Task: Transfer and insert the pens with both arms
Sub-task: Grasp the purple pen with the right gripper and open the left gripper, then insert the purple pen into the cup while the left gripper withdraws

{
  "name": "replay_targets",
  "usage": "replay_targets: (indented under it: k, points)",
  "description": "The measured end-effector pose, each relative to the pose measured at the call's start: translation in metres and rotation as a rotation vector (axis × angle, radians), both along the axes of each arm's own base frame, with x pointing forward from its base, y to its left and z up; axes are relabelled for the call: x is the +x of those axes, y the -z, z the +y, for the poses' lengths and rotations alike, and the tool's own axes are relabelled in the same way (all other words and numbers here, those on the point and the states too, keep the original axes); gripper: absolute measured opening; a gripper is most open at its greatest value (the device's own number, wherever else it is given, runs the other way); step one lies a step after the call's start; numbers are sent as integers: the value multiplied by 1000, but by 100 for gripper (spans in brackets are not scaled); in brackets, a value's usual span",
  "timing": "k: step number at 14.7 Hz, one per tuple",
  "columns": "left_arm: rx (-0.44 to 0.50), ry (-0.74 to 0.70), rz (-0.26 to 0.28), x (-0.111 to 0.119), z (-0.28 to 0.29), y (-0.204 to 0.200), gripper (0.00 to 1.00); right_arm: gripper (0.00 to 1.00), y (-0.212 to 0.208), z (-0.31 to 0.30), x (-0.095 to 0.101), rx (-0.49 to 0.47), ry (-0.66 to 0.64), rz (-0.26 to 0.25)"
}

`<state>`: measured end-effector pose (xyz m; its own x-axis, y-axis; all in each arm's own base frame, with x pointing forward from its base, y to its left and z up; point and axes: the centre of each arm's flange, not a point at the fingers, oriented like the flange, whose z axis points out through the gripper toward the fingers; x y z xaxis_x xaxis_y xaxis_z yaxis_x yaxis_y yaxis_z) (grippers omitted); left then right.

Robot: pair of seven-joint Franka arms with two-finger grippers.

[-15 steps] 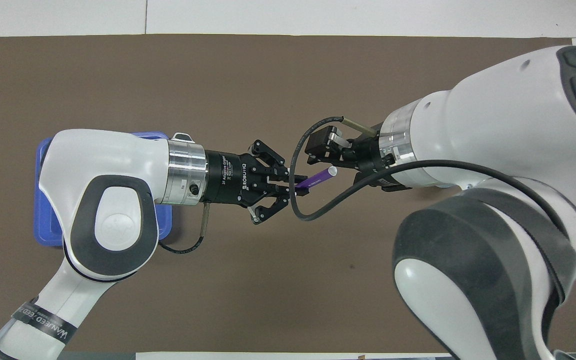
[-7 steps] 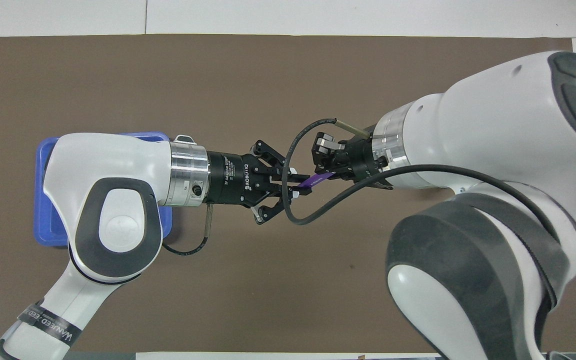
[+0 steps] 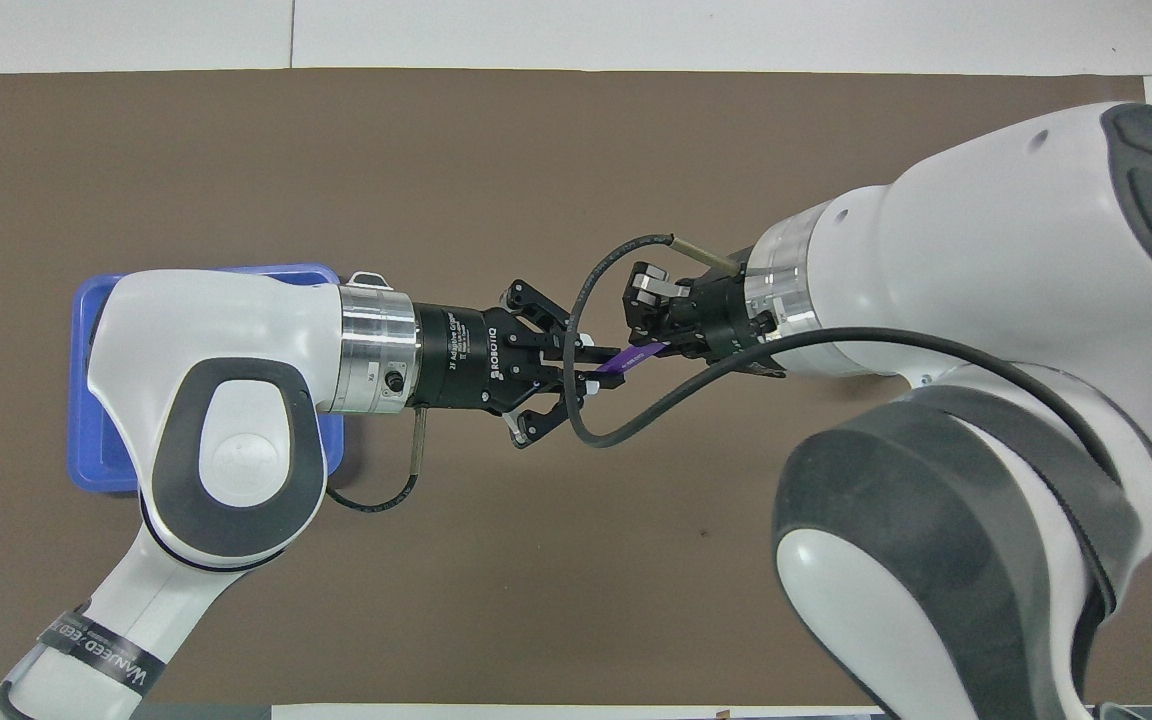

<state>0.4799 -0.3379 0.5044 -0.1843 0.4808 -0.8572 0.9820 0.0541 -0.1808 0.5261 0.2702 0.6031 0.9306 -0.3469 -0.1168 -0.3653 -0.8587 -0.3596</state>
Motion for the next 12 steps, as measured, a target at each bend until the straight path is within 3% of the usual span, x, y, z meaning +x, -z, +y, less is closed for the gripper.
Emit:
replay_targets:
  k: [3, 4, 6, 8, 12]
  points:
    - [1, -27, -9, 1, 3, -6, 64, 19, 4, -12, 5, -11, -52, -22]
    - [1, -31, -9, 2, 4, -7, 79, 19, 4, -20, 9, -20, -70, -36]
    - [3, -40, -9, 4, 9, -6, 99, 19, 7, -40, 16, -85, -112, -70]
    - [45, -41, -38, 11, 21, -6, 100, 19, 11, -56, 20, -162, -190, -92]
    - [203, 5, -165, 24, 42, -16, 100, 19, 24, -102, 28, -256, -388, -137]
